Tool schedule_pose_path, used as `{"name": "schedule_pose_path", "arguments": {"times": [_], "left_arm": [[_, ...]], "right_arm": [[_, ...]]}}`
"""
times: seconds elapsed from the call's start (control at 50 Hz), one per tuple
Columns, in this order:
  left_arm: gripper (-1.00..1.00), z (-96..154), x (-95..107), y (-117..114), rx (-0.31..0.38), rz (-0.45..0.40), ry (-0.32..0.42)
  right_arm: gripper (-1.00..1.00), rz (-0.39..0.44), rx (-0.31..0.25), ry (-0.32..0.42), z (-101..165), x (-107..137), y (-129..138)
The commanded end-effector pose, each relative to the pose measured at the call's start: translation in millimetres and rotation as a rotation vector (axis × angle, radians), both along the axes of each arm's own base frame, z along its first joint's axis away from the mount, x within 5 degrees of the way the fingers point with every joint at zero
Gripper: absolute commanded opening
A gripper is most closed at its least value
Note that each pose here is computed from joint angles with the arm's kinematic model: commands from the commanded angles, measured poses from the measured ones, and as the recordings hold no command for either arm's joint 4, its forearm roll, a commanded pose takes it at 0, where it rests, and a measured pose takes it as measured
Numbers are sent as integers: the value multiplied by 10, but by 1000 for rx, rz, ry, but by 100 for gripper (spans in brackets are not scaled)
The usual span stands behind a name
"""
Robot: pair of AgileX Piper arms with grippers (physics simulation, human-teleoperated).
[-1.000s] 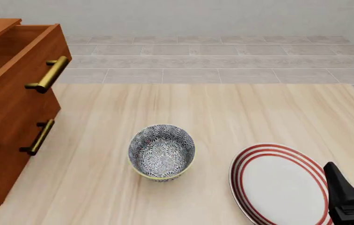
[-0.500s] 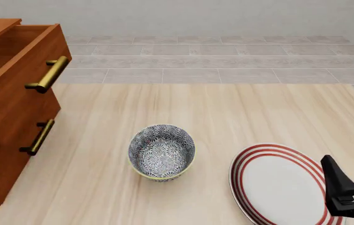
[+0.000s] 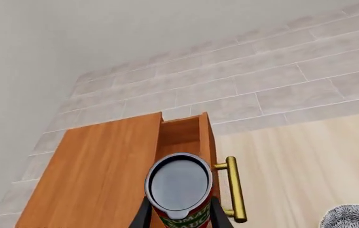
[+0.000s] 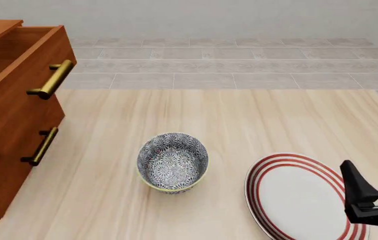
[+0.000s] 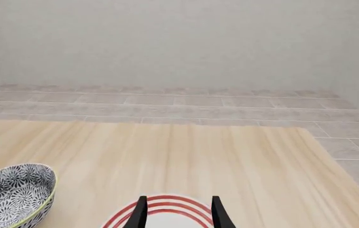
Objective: Put the ketchup in the top drawer of the cabinet.
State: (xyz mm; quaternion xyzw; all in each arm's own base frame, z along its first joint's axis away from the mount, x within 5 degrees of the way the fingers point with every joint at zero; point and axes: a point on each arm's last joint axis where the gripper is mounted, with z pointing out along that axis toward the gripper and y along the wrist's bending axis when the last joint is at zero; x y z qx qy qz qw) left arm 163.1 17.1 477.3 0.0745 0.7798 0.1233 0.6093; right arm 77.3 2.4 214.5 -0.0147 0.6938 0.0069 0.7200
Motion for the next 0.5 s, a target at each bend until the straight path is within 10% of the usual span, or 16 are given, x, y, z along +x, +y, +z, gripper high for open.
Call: {"name": "schedule_pose_path", "arguments": {"times": [0.02, 0.5], "left_arm": [[-100, -116, 187, 102, 14, 40, 27], [-100, -367, 369, 190, 22, 66, 62]], "right_arm": [[100, 0, -1, 0, 4, 28, 1], [100, 0, -11, 6, 5, 161, 5]]}}
